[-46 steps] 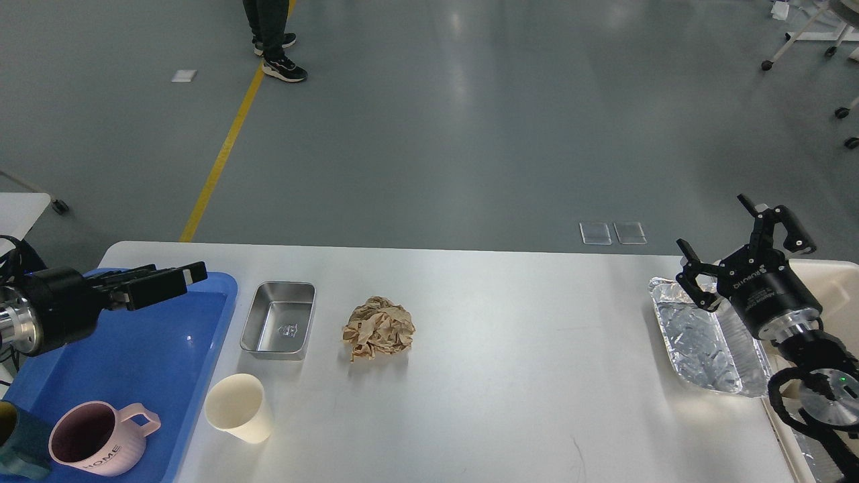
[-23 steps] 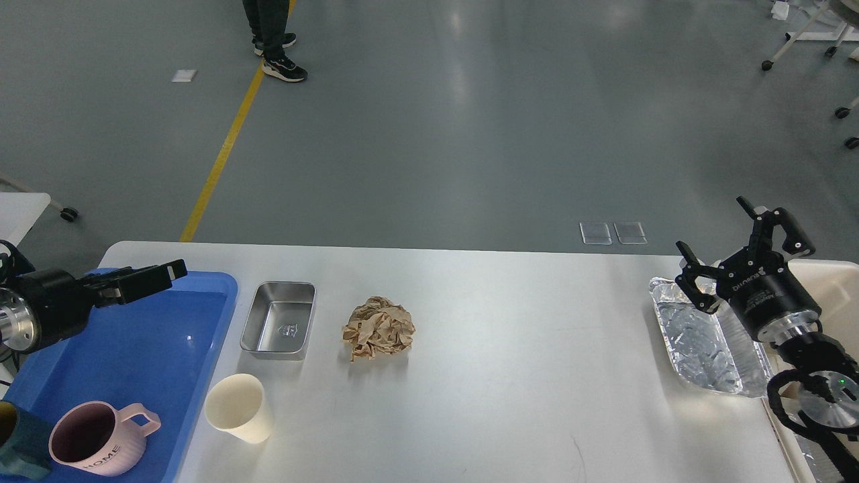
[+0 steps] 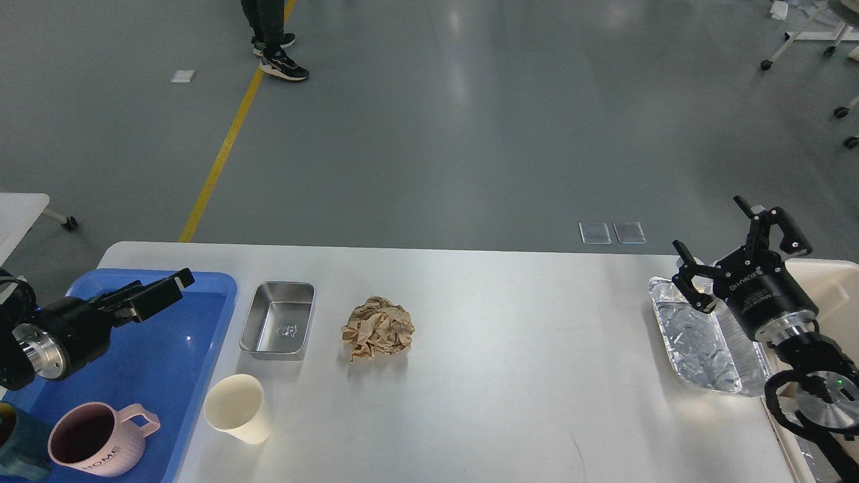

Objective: Tidy desktop
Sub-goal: 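Move the left gripper toward the small steel tray, then grasp the edge of the steel tray with the left gripper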

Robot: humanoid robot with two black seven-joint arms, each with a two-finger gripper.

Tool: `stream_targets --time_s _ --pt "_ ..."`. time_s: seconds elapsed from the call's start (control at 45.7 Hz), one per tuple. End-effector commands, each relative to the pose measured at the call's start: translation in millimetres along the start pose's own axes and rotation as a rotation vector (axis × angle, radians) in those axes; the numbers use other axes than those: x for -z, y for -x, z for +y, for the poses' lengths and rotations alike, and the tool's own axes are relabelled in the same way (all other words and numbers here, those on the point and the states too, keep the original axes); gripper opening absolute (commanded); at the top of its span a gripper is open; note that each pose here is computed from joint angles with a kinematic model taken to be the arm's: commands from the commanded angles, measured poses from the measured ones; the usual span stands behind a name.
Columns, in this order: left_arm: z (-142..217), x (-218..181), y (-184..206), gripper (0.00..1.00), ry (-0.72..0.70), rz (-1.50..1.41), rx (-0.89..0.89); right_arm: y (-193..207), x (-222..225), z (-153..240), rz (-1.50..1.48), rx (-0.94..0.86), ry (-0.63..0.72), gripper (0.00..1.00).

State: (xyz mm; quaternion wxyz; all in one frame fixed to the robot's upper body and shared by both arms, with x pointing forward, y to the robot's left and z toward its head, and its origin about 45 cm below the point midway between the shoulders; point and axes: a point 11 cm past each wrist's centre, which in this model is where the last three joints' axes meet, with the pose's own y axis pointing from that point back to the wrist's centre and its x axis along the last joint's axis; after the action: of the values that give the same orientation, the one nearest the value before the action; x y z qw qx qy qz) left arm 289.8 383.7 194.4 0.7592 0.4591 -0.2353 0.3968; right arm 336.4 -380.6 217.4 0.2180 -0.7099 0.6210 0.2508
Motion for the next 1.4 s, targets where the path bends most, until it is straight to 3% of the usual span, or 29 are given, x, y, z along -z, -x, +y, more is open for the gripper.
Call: stream_targets --time_s 0.0,0.59,0.809,1.159,1.377 --pt "-13.2 3.5 8.8 0.97 -0.008 0.062 0.033 -0.3 -0.6 0.8 0.001 -0.002 0.003 1.0" --pt "-61.4 24.9 43.1 0.97 -0.088 0.13 0.178 -2.6 -2.7 3.3 -0.001 -0.009 0.007 1.0" --pt "-95.1 0.7 47.6 0.97 -0.052 0.083 0.204 -3.5 -3.1 3.8 -0.001 -0.012 0.008 1.0" --pt "-111.4 -8.2 69.0 0.95 -0.058 0.018 0.274 -4.3 -3.0 4.3 -0.001 -0.013 0.008 1.0" --pt "-112.5 5.3 57.8 0.81 -0.098 0.006 0.247 -3.8 -3.1 3.8 -0.003 -0.012 0.007 1.0"
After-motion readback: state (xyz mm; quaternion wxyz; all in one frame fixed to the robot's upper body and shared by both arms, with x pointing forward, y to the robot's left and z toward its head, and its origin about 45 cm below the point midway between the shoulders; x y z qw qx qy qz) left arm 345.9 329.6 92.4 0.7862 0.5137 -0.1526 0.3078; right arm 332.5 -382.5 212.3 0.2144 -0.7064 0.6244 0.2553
